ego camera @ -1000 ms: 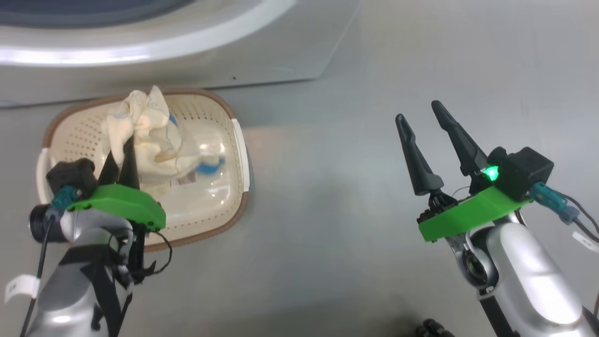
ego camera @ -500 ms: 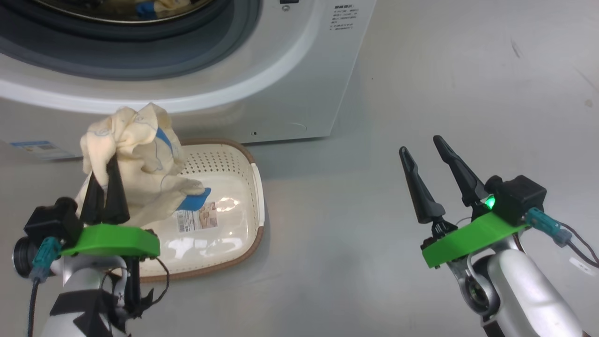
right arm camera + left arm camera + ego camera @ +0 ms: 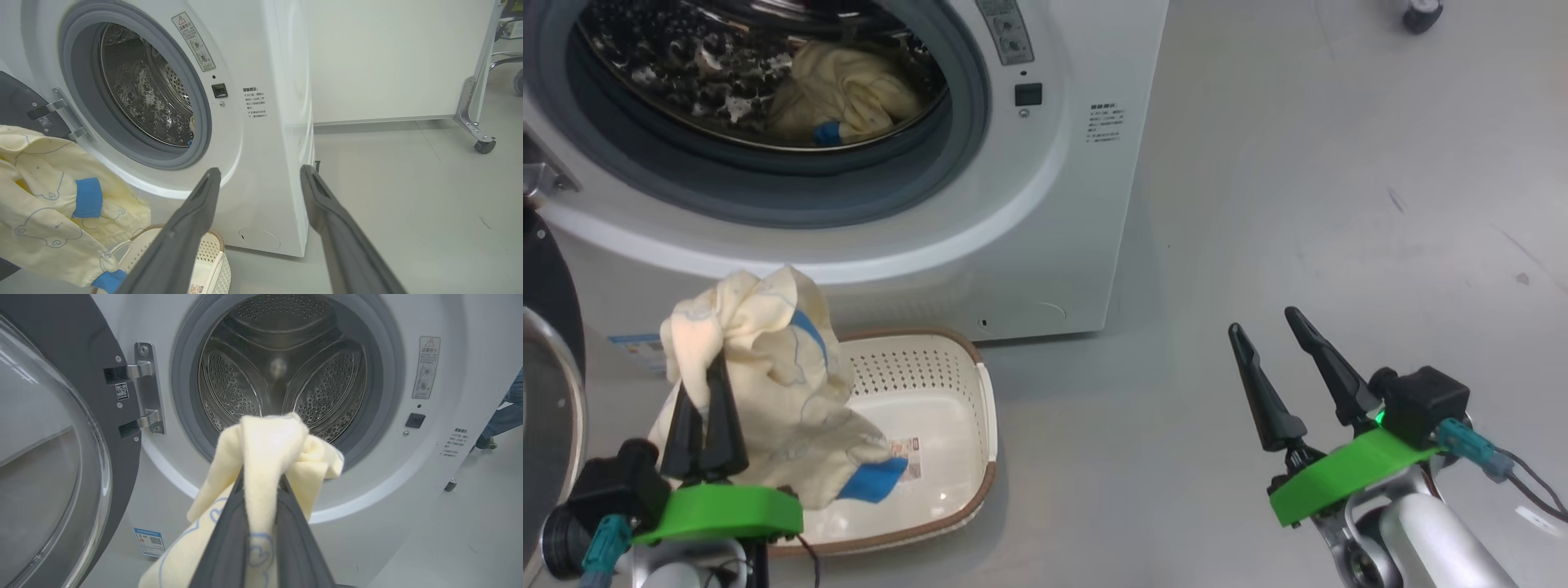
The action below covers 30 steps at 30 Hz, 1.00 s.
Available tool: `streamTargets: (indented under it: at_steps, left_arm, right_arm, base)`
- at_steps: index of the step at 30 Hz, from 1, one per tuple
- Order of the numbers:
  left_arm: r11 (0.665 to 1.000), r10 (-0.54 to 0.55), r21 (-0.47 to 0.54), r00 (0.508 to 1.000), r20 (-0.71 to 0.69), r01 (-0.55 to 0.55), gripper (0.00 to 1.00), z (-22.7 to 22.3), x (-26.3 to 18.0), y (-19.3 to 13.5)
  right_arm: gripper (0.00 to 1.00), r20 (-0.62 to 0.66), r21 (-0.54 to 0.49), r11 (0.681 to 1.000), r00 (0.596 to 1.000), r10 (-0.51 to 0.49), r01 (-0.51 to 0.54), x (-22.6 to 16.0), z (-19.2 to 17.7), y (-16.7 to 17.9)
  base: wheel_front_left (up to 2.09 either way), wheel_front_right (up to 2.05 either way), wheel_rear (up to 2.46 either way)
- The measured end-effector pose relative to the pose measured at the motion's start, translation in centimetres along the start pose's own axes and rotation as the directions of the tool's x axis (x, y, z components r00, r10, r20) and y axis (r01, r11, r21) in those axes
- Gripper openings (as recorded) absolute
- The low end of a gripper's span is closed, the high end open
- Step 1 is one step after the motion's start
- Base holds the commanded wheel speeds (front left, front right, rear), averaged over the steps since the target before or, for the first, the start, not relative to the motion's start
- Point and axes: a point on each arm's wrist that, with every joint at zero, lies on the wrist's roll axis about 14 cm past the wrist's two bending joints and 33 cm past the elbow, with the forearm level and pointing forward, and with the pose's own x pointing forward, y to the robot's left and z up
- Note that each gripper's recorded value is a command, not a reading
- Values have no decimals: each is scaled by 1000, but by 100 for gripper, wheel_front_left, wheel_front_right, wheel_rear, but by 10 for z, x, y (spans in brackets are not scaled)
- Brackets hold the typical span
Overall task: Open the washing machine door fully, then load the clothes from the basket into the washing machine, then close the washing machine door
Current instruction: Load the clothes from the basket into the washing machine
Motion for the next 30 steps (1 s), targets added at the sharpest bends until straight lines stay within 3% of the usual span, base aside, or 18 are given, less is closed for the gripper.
streamTargets:
  at_steps: [10, 30]
  left_arm:
    - [999, 35, 10, 999, 11, -35, 0, 9, -29, 5]
    - [999, 43, -1, 997, -61, -44, 0, -19, -16, 10]
  right_arm:
    - [100, 17, 3, 1000, 1000, 9, -9, -12, 6, 7]
    - [100, -51, 25, 1000, 999, -10, 12, -6, -18, -2]
  base:
    - [0, 0, 0]
    - [0, 0, 0]
